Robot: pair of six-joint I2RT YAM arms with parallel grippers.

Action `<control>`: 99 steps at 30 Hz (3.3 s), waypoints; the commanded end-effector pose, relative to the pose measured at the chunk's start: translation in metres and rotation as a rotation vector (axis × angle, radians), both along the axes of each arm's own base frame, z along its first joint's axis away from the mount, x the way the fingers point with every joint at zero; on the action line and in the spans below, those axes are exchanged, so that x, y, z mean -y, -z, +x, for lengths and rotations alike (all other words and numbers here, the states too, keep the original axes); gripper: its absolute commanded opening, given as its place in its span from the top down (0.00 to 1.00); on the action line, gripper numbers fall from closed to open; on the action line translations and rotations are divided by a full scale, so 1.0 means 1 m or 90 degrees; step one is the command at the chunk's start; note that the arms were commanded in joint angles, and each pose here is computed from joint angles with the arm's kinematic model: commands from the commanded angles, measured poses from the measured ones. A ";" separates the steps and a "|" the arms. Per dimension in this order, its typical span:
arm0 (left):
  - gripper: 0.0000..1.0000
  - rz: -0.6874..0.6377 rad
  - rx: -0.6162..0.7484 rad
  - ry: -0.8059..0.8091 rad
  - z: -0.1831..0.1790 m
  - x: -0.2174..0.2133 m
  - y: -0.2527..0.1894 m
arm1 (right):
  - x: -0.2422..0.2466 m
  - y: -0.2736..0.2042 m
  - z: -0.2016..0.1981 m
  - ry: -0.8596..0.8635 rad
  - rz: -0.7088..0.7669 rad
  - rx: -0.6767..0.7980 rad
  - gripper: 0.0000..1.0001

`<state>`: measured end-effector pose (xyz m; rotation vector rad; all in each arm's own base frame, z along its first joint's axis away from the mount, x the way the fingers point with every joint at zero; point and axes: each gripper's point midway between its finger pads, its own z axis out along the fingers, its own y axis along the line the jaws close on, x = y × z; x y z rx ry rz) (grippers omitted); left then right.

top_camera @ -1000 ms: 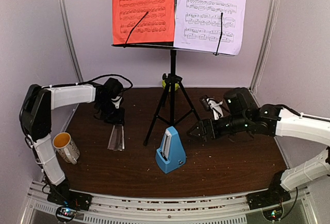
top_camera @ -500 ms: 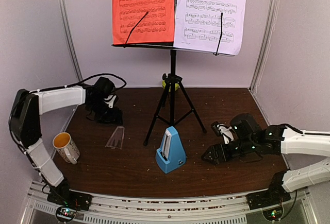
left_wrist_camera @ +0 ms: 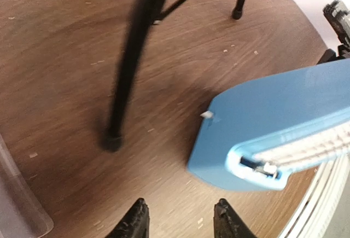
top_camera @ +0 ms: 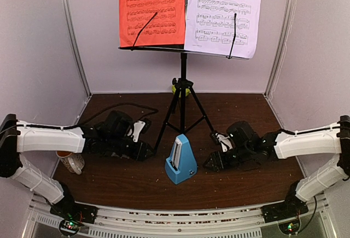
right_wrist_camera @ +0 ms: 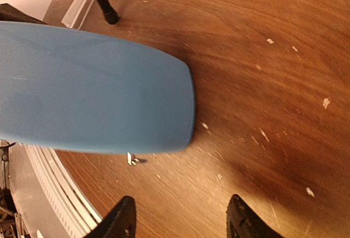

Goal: Set up the instrument practice props

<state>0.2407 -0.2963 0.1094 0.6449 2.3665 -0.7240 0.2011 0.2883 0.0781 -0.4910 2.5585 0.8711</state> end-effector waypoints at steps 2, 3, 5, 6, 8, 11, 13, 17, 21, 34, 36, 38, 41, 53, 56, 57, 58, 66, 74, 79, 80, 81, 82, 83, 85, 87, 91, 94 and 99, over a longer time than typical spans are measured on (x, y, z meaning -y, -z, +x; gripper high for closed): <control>0.62 -0.082 0.021 -0.020 0.014 0.049 -0.006 | -0.029 -0.017 0.009 -0.012 0.070 -0.003 0.50; 0.63 -0.074 0.017 -0.030 0.016 0.053 -0.003 | -0.030 -0.016 0.008 -0.014 0.069 -0.006 0.52; 0.64 -0.074 0.006 -0.044 0.019 0.061 0.002 | -0.031 -0.013 0.008 -0.016 0.067 -0.010 0.54; 0.65 -0.073 0.004 -0.050 0.020 0.064 0.004 | -0.031 -0.013 0.008 -0.016 0.068 -0.011 0.55; 0.65 -0.061 0.001 -0.062 0.021 0.066 0.009 | -0.033 -0.010 0.008 -0.017 0.071 -0.018 0.57; 0.67 -0.042 -0.008 -0.070 0.019 0.065 0.020 | -0.038 -0.009 0.010 -0.014 0.078 -0.025 0.62; 0.68 -0.037 -0.007 -0.070 0.017 0.064 0.022 | -0.040 -0.008 0.012 -0.009 0.078 -0.028 0.65; 0.69 -0.041 -0.005 -0.029 0.006 0.074 0.024 | -0.042 -0.010 0.018 0.000 0.078 -0.022 0.69; 0.70 -0.033 -0.018 0.004 -0.008 0.083 0.029 | -0.044 -0.011 0.028 0.010 0.076 -0.020 0.73; 0.72 -0.080 -0.027 -0.010 -0.022 0.096 0.023 | -0.053 -0.021 0.070 0.040 0.092 -0.008 0.77; 0.71 -0.085 -0.024 -0.011 -0.020 0.099 0.021 | -0.056 -0.024 0.073 0.032 0.093 -0.006 0.77; 0.71 -0.091 -0.019 -0.017 -0.018 0.100 0.018 | -0.056 -0.028 0.075 0.023 0.089 0.000 0.77; 0.71 -0.113 -0.002 -0.044 -0.013 0.094 0.012 | -0.050 -0.034 0.077 0.012 0.077 0.011 0.74; 0.70 -0.140 0.039 -0.034 -0.013 0.085 -0.003 | 0.007 -0.069 0.057 0.016 0.063 0.093 0.29; 0.70 -0.142 0.040 -0.021 -0.014 0.089 -0.005 | 0.017 -0.072 0.040 0.019 0.092 0.111 0.21; 0.70 -0.142 0.039 -0.018 -0.013 0.090 -0.005 | 0.018 -0.074 0.033 0.018 0.104 0.118 0.17; 0.70 -0.143 0.039 -0.015 -0.013 0.091 -0.005 | 0.019 -0.077 0.027 0.016 0.115 0.127 0.14; 0.70 -0.141 0.031 0.008 -0.013 0.100 -0.004 | 0.006 -0.078 -0.015 -0.015 0.140 0.170 0.02; 0.70 -0.139 0.027 0.004 -0.012 0.101 -0.001 | -0.013 -0.034 -0.030 -0.076 0.036 0.152 0.05; 0.70 -0.138 0.023 -0.003 -0.013 0.098 0.001 | -0.021 -0.014 -0.043 -0.106 0.020 0.149 0.06; 0.70 -0.138 0.021 -0.005 -0.013 0.098 0.002 | -0.023 -0.011 -0.045 -0.113 0.015 0.146 0.07; 0.70 -0.138 0.019 -0.005 -0.013 0.098 0.002 | -0.026 -0.006 -0.047 -0.119 0.009 0.142 0.07; 0.70 -0.138 0.018 -0.006 -0.013 0.097 0.003 | -0.030 -0.004 -0.049 -0.125 0.007 0.141 0.08; 0.70 -0.137 0.015 -0.007 -0.014 0.097 0.004 | -0.032 0.002 -0.050 -0.126 -0.003 0.137 0.08; 0.70 -0.138 0.012 -0.009 -0.014 0.096 0.005 | -0.034 0.009 -0.045 -0.106 -0.018 0.135 0.12; 0.70 -0.139 0.012 -0.010 -0.014 0.096 0.005 | -0.031 0.015 -0.035 -0.068 -0.040 0.140 0.14; 0.70 -0.139 0.010 -0.011 -0.014 0.096 0.006 | -0.032 0.014 -0.021 -0.022 -0.059 0.152 0.17; 0.70 -0.135 0.012 -0.014 -0.012 0.096 0.006 | -0.035 0.011 -0.012 -0.003 -0.067 0.158 0.19; 0.70 -0.128 0.016 -0.024 -0.008 0.096 0.007 | -0.031 0.009 0.003 0.038 -0.077 0.162 0.21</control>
